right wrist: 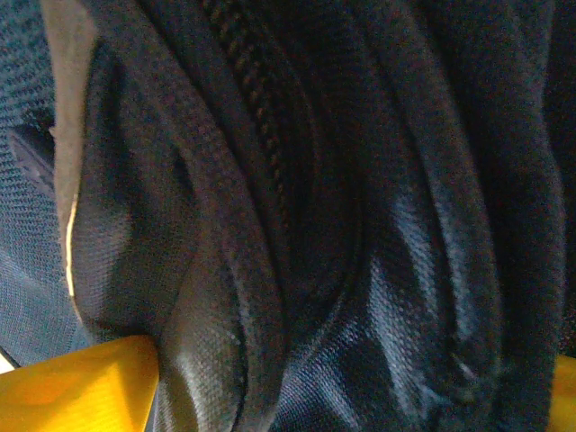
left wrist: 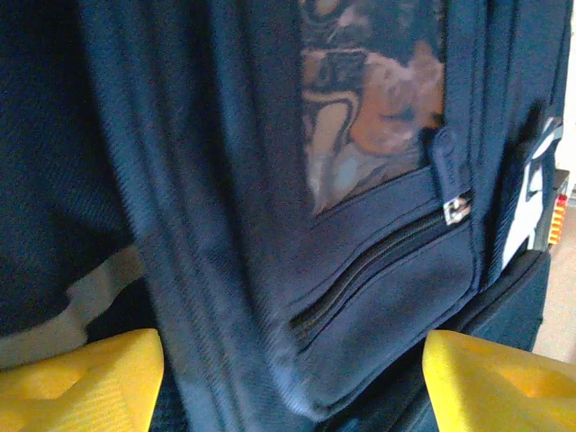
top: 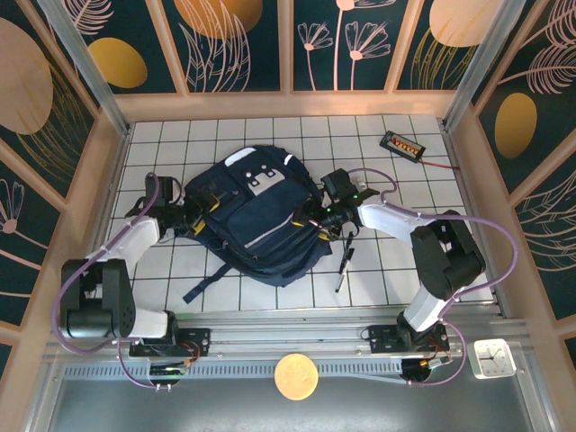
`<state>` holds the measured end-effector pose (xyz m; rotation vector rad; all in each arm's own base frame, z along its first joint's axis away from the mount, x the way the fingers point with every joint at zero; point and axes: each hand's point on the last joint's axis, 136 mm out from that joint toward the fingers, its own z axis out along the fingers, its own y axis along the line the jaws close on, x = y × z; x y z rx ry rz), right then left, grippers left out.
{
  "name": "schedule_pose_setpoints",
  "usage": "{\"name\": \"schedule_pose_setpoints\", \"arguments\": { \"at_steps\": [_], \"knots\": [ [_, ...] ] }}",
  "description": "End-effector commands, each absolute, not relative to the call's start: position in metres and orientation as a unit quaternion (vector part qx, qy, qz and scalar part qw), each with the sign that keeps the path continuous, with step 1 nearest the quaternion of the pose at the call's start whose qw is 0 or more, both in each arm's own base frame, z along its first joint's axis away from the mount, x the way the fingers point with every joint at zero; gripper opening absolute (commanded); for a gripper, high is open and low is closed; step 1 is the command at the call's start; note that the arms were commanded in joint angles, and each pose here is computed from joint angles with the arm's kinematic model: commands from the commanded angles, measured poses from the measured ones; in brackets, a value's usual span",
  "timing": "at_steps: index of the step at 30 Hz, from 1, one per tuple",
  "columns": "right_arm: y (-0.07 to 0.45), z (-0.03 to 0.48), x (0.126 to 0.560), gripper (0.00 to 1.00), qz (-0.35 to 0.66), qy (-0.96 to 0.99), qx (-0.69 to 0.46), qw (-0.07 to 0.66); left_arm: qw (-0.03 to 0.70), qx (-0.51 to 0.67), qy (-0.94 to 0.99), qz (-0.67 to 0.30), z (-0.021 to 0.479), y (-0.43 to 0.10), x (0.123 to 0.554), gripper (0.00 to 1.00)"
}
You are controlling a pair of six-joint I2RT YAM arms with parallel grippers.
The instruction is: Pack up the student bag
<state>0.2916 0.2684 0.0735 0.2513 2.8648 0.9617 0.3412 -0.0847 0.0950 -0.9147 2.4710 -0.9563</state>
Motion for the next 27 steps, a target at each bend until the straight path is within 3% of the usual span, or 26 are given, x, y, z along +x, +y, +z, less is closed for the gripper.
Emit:
{"name": "schedule_pose_setpoints", "arguments": {
  "at_steps": [1, 14, 19, 22, 24, 25, 27],
  "knots": [
    [0.268, 0.074, 0.299, 0.81, 0.314, 0.944, 0.081, 0.063, 0.187, -0.294, 0.880, -0.324, 0.097, -0.079, 0.353, 0.76],
    [0.275, 0.071, 0.309, 0.81, 0.316, 0.944, 0.075, 0.056, 0.168, -0.314, 0.874, -0.332, 0.063, -0.081, 0.357, 0.74],
    [0.276, 0.068, 0.310, 0.81, 0.316, 0.945, 0.073, 0.054, 0.166, -0.323, 0.864, -0.348, 0.055, -0.084, 0.361, 0.66],
    [0.276, 0.065, 0.309, 0.81, 0.313, 0.946, 0.073, 0.052, 0.167, -0.327, 0.855, -0.365, 0.055, -0.088, 0.366, 0.40],
    [0.276, 0.065, 0.310, 0.81, 0.313, 0.946, 0.071, 0.052, 0.165, -0.327, 0.852, -0.374, 0.057, -0.090, 0.368, 0.09],
    [0.277, 0.066, 0.311, 0.81, 0.313, 0.946, 0.069, 0.054, 0.164, -0.326, 0.851, -0.377, 0.059, -0.091, 0.369, 0.00],
    [0.279, 0.068, 0.314, 0.81, 0.316, 0.945, 0.065, 0.057, 0.172, -0.321, 0.850, -0.382, 0.070, -0.092, 0.369, 0.00]
  ]
}}
